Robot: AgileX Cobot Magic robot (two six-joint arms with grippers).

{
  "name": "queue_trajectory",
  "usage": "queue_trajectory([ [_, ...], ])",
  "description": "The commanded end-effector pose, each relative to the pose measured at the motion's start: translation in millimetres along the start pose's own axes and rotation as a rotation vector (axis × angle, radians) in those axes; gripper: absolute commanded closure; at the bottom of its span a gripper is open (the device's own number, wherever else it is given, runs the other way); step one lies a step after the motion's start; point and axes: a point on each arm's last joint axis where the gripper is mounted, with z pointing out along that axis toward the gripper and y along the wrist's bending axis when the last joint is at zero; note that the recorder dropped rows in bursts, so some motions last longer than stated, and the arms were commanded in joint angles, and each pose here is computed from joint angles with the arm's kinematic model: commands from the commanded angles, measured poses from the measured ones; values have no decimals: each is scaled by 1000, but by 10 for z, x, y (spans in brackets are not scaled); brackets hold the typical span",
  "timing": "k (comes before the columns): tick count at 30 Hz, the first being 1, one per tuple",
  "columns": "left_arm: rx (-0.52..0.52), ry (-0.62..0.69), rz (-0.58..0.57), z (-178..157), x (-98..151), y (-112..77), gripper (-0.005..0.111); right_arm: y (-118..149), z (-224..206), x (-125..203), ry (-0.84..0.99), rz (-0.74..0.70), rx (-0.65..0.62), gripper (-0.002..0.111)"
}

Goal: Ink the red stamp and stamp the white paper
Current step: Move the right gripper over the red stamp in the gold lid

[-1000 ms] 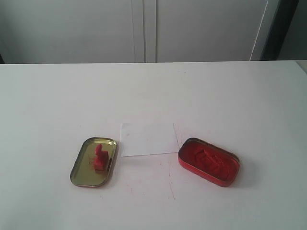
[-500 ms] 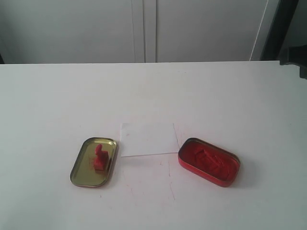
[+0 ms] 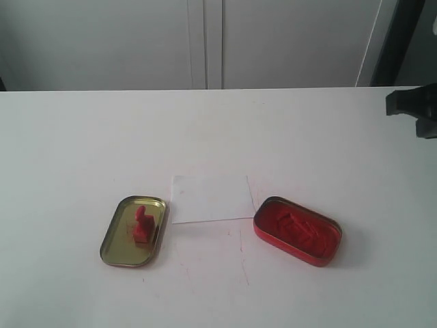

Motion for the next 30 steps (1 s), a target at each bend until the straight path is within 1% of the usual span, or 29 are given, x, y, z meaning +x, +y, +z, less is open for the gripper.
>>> queue_trajectory([
  [1, 1, 22, -2, 12, 43, -1, 107, 35, 146, 32, 90, 23, -22, 108],
  [5, 1, 22, -2, 12, 43, -1, 107, 78, 303, 58, 151, 43, -53, 108],
  [12, 1, 22, -2, 12, 43, -1, 107, 329, 494, 107, 231, -14, -95, 108],
  [22, 1, 22, -2, 12, 43, -1, 107, 946, 615, 13, 293, -63, -187, 108],
  [30, 1, 22, -2, 12, 43, -1, 107, 1540, 765, 110, 384, -124, -233, 108],
])
